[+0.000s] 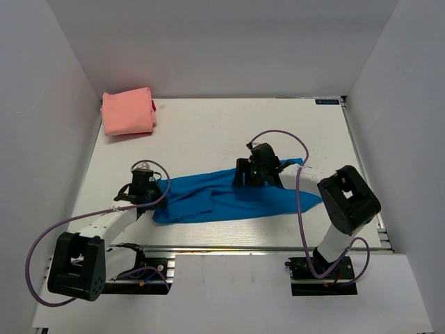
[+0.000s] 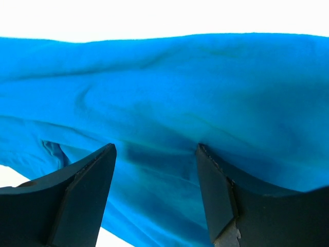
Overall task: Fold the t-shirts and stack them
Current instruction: Fold the other side of the tshirt into a rectangle
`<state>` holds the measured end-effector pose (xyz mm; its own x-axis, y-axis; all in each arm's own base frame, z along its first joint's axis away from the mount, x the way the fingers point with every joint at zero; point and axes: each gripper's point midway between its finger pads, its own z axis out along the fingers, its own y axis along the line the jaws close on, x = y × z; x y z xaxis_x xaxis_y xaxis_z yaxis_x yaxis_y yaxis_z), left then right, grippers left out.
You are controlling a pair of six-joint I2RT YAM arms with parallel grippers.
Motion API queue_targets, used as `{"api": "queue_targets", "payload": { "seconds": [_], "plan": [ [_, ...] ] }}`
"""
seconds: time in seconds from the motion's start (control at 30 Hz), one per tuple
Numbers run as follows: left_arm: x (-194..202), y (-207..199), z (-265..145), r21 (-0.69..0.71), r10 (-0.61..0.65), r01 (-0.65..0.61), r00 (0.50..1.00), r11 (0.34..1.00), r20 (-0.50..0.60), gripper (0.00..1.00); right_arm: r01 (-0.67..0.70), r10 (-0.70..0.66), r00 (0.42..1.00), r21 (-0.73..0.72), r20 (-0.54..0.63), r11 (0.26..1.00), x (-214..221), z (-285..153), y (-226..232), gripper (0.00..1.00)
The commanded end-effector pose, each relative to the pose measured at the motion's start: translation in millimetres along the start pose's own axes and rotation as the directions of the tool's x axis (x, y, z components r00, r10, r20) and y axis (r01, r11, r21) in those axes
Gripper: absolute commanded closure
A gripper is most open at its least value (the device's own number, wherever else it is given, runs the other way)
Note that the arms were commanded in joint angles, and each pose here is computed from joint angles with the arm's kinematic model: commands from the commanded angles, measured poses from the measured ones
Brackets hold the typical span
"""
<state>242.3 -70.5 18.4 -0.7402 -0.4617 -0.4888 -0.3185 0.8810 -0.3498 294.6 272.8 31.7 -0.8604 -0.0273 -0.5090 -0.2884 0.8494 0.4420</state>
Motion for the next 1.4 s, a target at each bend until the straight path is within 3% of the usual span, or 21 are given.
{"api": "queue_targets", "payload": {
  "seconds": [0.0, 0.2, 0.37, 0.8, 0.83, 0.97, 1.0, 1.17, 1.37],
  "plan": [
    [-45.6, -27.2, -3.7, 0.063, -0.022, 0.014, 0.992, 0.998, 0.127, 0.90, 0.029, -0.027, 0.999, 0.044, -0.046, 0.999, 6.0, -3.9, -7.8, 0.30],
    [-76.0, -39.0, -12.0, 0.059, -0.020, 0.009, 0.980, 0.998, 0.199, 0.91, 0.037, -0.035, 0.999, 0.067, -0.029, 0.997, -3.5, -6.4, -8.1, 0.29],
    [-103.5, -47.0, -15.9, 0.033, -0.008, 0.000, 0.967, 0.999, 0.255, 1.00, 0.036, -0.033, 0.999, 0.116, -0.027, 0.993, -2.4, -7.0, -18.6, 0.29],
    [-71.2, 3.7, 17.5, -0.195, -0.007, 0.036, 0.990, 0.980, 0.144, 1.00, 0.033, -0.028, 0.999, 0.151, -0.034, 0.988, 1.7, -6.2, -26.1, 0.27],
    [-68.0, 6.0, 20.6, -0.205, -0.006, 0.033, 0.991, 0.978, 0.130, 0.95, 0.029, -0.024, 0.999, 0.153, -0.034, 0.988, 2.3, -6.1, -27.0, 0.27],
    [-74.9, 4.9, 27.4, -0.235, -0.011, 0.040, 0.992, 0.971, 0.122, 0.17, 0.071, -0.069, 0.997, 0.130, -0.023, 0.989, -6.9, -9.9, -19.3, 0.22],
    [-78.3, 2.4, 25.8, -0.234, -0.012, 0.041, 0.992, 0.971, 0.125, 0.09, 0.074, -0.073, 0.997, 0.126, -0.013, 0.989, -10.6, -13.5, -17.3, 0.20],
    [-95.4, -4.0, 5.9, -0.279, -0.032, 0.064, 0.992, 0.958, 0.119, 0.05, 0.120, -0.131, 0.988, 0.131, 0.078, 0.984, -47.7, -36.1, -2.1, 0.11],
    [-123.9, -39.8, -39.0, -0.150, -0.009, 0.040, 0.979, 0.988, 0.201, 0.00, 0.070, -0.108, 0.975, 0.196, 0.192, 0.978, -78.4, -75.0, -0.1, 0.10]
  ]
}}
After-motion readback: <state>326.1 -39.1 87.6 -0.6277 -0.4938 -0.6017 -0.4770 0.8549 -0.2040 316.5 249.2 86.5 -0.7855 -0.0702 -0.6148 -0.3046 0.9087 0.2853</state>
